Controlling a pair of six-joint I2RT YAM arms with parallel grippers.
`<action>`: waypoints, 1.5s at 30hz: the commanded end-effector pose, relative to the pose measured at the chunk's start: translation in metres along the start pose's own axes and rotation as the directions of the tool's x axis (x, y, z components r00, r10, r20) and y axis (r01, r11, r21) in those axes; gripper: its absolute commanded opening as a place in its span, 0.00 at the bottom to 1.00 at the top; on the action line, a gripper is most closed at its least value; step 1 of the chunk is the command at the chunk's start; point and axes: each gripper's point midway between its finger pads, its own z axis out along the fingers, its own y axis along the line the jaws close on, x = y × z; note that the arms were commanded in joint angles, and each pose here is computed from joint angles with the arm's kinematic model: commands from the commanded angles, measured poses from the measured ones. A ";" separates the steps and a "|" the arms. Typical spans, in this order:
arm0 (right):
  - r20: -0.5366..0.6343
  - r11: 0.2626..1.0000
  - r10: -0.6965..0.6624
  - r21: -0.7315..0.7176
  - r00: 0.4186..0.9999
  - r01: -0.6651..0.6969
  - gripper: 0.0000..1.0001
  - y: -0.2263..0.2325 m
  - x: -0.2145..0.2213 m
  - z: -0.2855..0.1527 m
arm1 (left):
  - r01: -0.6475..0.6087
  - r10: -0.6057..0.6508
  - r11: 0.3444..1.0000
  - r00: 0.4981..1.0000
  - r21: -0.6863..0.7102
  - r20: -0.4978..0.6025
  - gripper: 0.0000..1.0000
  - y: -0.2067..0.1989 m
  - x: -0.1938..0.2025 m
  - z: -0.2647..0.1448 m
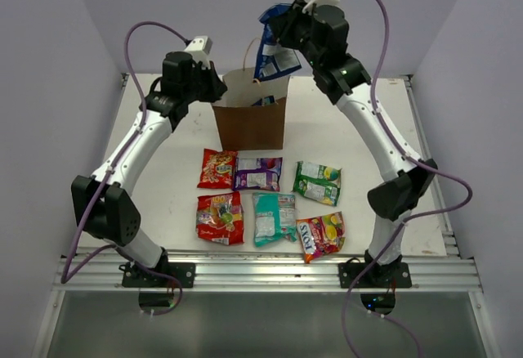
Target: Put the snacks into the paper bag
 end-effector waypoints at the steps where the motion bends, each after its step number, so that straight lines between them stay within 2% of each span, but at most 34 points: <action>1: 0.052 0.998 0.019 -0.067 0.998 -0.016 0.00 0.025 0.008 0.028 | 0.023 -0.024 0.999 0.999 0.023 0.044 0.00 -0.013 -0.013 -0.019; 6: -0.023 0.998 0.009 -0.059 1.000 -0.010 0.00 0.024 0.049 0.052 | 0.033 -0.034 0.999 0.998 0.032 0.054 0.00 -0.016 -0.015 -0.024; 8: -0.056 0.998 -0.021 -0.055 0.998 0.017 0.00 0.022 0.061 0.048 | 0.034 -0.036 0.999 0.998 0.031 0.053 0.00 -0.016 -0.014 -0.024; 9: -0.097 0.999 -0.038 -0.035 0.995 0.035 0.00 0.014 0.082 0.046 | 0.036 -0.038 0.999 0.998 0.032 0.053 0.00 -0.015 -0.014 -0.022; 13: -0.125 0.997 -0.072 -0.046 0.990 0.067 0.00 0.013 0.082 0.016 | 0.036 -0.038 0.999 0.998 0.027 0.054 0.00 -0.014 -0.014 -0.020; 14: -0.129 0.996 -0.077 -0.053 0.989 0.071 0.06 0.014 0.080 0.010 | 0.036 -0.037 0.999 0.998 0.025 0.053 0.00 -0.014 -0.013 -0.020; 15: -0.144 0.995 -0.084 -0.060 0.986 0.076 0.40 0.015 0.080 0.004 | 0.036 -0.037 0.999 0.998 0.025 0.053 0.00 -0.014 -0.013 -0.018; 16: -0.145 0.993 -0.103 -0.071 0.984 0.094 0.51 0.017 0.076 -0.002 | 0.035 -0.037 0.999 0.998 0.026 0.051 0.00 -0.013 -0.013 -0.017; 18: -0.124 0.988 -0.124 -0.109 0.985 0.110 0.61 0.030 0.053 -0.023 | 0.033 -0.035 0.999 0.998 0.029 0.050 0.00 -0.014 -0.013 -0.016; 19: -0.125 0.985 -0.144 -0.109 0.982 0.131 0.62 0.030 0.046 -0.034 | 0.032 -0.034 0.999 0.998 0.026 0.051 0.00 -0.013 -0.014 -0.015; 20: -0.077 0.985 -0.146 -0.106 0.986 0.138 0.63 0.034 0.020 -0.055 | 0.031 -0.032 0.999 0.998 0.024 0.050 0.00 -0.012 -0.013 -0.015; 22: -0.068 0.984 -0.172 -0.055 0.983 0.168 0.74 0.019 0.017 -0.073 | 0.029 -0.030 0.999 0.998 0.023 0.052 0.00 -0.012 -0.014 -0.014; 23: -0.022 0.984 -0.176 -0.010 0.984 0.176 0.77 0.012 -0.003 -0.094 | 0.030 -0.031 0.999 0.998 0.020 0.053 0.00 -0.011 -0.014 -0.014; 24: -0.087 0.976 -0.205 0.051 0.975 0.210 0.80 -0.012 0.023 -0.097 | 0.029 -0.030 0.999 0.998 0.021 0.055 0.00 -0.012 -0.015 -0.014; 26: -0.130 0.952 -0.234 0.172 0.964 0.254 0.85 -0.049 0.039 -0.110 | 0.029 -0.030 0.999 0.998 0.023 0.054 0.00 -0.012 -0.014 -0.013; 27: -0.233 0.931 -0.249 0.209 0.940 0.299 0.85 -0.078 0.078 -0.119 | 0.031 -0.032 0.999 0.998 0.027 0.049 0.00 -0.012 -0.013 -0.012; 29: -0.346 0.913 -0.218 0.257 0.912 0.316 0.86 -0.110 0.121 -0.128 | 0.031 -0.033 0.999 0.998 0.037 0.049 0.00 -0.014 -0.013 -0.013; 30: -0.458 0.897 -0.201 0.270 0.866 0.351 0.88 -0.135 0.167 -0.138 | 0.032 -0.034 0.999 0.998 0.037 0.046 0.00 -0.014 -0.013 -0.012; 32: -0.546 0.890 -0.160 0.280 0.822 0.359 0.91 -0.155 0.210 -0.147 | 0.027 -0.029 0.999 0.999 0.038 0.046 0.00 -0.014 -0.013 -0.014; 34: -0.650 0.873 -0.118 0.293 0.751 0.391 0.92 -0.184 0.264 -0.158 | 0.020 -0.021 0.999 0.999 0.037 0.044 0.00 -0.015 -0.012 -0.015; 37: -0.752 0.856 -0.050 0.307 0.657 0.416 0.93 -0.210 0.316 -0.171 | 0.012 -0.013 0.999 0.999 0.037 0.038 0.00 -0.015 -0.011 -0.017; 43: -0.851 0.798 0.056 0.352 0.523 0.488 0.93 -0.254 0.369 -0.209 | 0.005 -0.006 1.000 0.999 0.025 0.033 0.00 -0.013 -0.009 -0.025; 45: -0.869 0.777 0.087 0.365 0.487 0.513 0.88 -0.266 0.378 -0.226 | 0.002 -0.002 1.000 0.999 0.018 0.032 0.00 -0.012 -0.008 -0.026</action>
